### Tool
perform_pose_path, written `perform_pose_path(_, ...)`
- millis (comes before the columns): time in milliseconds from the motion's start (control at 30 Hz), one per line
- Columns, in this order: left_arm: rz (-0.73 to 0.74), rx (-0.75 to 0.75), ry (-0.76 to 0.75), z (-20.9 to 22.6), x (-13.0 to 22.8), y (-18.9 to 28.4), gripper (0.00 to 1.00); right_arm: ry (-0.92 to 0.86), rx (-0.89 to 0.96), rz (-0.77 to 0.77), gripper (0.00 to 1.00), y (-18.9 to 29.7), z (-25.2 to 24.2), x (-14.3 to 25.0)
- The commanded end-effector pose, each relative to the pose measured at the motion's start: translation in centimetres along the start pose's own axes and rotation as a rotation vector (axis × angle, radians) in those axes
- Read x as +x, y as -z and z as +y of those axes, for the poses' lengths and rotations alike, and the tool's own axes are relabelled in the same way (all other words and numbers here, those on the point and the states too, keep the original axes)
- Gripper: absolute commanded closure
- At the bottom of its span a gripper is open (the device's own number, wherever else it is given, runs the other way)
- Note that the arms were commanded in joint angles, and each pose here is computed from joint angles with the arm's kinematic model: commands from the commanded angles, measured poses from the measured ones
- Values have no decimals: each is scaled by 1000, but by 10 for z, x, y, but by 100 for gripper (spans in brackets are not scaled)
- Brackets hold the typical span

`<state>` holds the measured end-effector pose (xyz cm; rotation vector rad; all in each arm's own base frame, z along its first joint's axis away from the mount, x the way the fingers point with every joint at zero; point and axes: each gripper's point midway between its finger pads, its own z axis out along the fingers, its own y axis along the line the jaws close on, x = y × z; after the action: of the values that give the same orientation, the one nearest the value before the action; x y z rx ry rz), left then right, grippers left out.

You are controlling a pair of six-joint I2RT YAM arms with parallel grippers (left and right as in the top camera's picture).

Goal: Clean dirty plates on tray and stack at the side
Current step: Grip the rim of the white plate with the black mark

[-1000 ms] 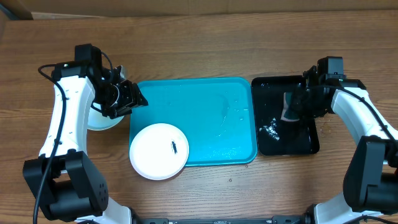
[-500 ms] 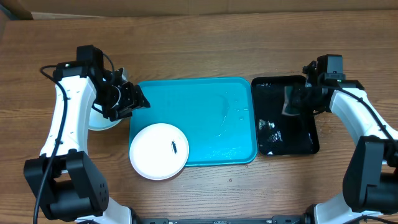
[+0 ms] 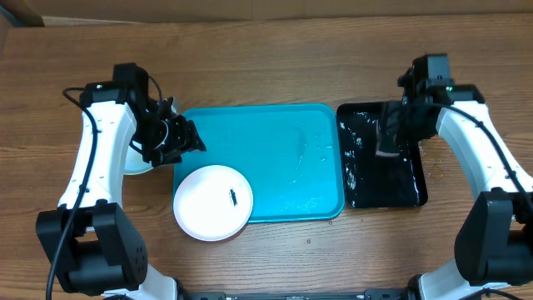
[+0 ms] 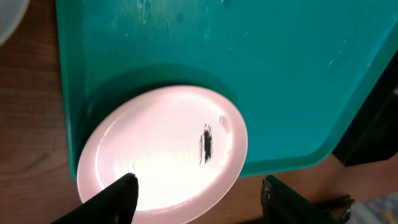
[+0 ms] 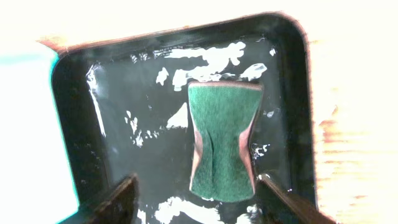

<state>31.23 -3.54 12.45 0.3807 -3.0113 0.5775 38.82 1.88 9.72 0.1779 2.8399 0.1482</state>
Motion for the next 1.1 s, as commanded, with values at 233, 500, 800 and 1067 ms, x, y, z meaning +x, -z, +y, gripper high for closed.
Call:
perform_pose_path(233, 9, -223, -39, -4, 42, 16, 37, -3, 37, 44, 0, 6, -7, 10)
perform_pose_path(500, -157, -266, -38, -20, 61, 49, 36, -3, 37, 44, 0, 6, -7, 10)
perform_pose_path(800, -117, -372, 82, 13, 98, 30, 42, -4, 37, 45, 0, 6, -7, 10)
perform_pose_path(1067, -142, -362, 119, 33, 98, 2, 39, -3, 37, 45, 0, 6, -7, 10)
